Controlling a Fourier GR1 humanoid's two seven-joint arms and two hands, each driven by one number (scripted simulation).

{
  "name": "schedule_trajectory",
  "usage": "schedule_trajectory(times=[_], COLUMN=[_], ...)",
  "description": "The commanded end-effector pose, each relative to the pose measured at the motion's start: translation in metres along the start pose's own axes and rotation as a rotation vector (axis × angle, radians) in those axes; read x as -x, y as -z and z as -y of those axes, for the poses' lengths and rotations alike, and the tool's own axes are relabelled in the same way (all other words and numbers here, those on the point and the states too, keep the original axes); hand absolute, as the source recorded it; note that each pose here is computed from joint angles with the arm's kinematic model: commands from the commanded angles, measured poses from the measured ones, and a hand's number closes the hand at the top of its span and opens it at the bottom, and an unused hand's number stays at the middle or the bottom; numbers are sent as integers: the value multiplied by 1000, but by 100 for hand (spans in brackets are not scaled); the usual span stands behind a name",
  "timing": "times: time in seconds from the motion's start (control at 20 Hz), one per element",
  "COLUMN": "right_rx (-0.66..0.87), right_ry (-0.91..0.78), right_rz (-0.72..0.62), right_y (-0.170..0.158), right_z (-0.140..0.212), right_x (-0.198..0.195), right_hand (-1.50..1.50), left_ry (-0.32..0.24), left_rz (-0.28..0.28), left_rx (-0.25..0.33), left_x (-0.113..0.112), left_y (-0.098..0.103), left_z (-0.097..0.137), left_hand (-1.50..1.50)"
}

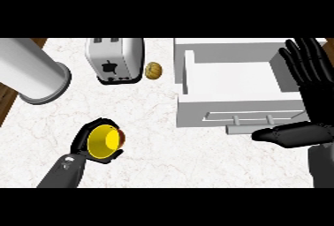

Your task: Pick up the cup, place it into the drawer and close the drawer

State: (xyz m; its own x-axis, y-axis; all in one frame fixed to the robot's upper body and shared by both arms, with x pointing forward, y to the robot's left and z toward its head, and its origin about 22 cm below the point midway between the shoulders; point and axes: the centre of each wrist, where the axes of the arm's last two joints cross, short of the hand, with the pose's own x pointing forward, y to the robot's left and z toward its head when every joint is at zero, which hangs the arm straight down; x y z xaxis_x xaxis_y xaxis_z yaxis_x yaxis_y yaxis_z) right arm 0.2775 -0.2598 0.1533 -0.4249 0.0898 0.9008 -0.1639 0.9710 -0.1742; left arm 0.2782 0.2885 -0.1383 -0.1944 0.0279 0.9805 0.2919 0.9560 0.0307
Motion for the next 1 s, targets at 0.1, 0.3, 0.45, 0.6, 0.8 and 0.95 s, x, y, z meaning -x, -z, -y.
schedule_trajectory(times=[0.1, 0.3, 0.45, 0.6, 0.8, 0.95], right_rx=[17, 18, 21, 22, 17, 29], right_ry=[2, 11, -25, -17, -14, 1], right_rz=[5, 4, 2, -6, -6, -36], right_y=[9, -4, -2, -12, -15, -14], right_z=[7, 2, 7, 13, 16, 13], right_x=[-5, 2, 2, -7, -10, 11], right_hand=[-150, -150, -150, -150, -150, -150], left_ry=[-140, -57, -54, -68, -74, -84], left_rz=[266, 288, 348, 380, 384, 435], left_rx=[-20, -316, -438, -344, -254, -214], left_x=[-6, -8, -11, -26, -63, -92], left_y=[22, 34, 32, 57, 117, 148], left_z=[10, 20, 9, 8, 28, 43], left_hand=[150, 150, 150, 150, 150, 150])
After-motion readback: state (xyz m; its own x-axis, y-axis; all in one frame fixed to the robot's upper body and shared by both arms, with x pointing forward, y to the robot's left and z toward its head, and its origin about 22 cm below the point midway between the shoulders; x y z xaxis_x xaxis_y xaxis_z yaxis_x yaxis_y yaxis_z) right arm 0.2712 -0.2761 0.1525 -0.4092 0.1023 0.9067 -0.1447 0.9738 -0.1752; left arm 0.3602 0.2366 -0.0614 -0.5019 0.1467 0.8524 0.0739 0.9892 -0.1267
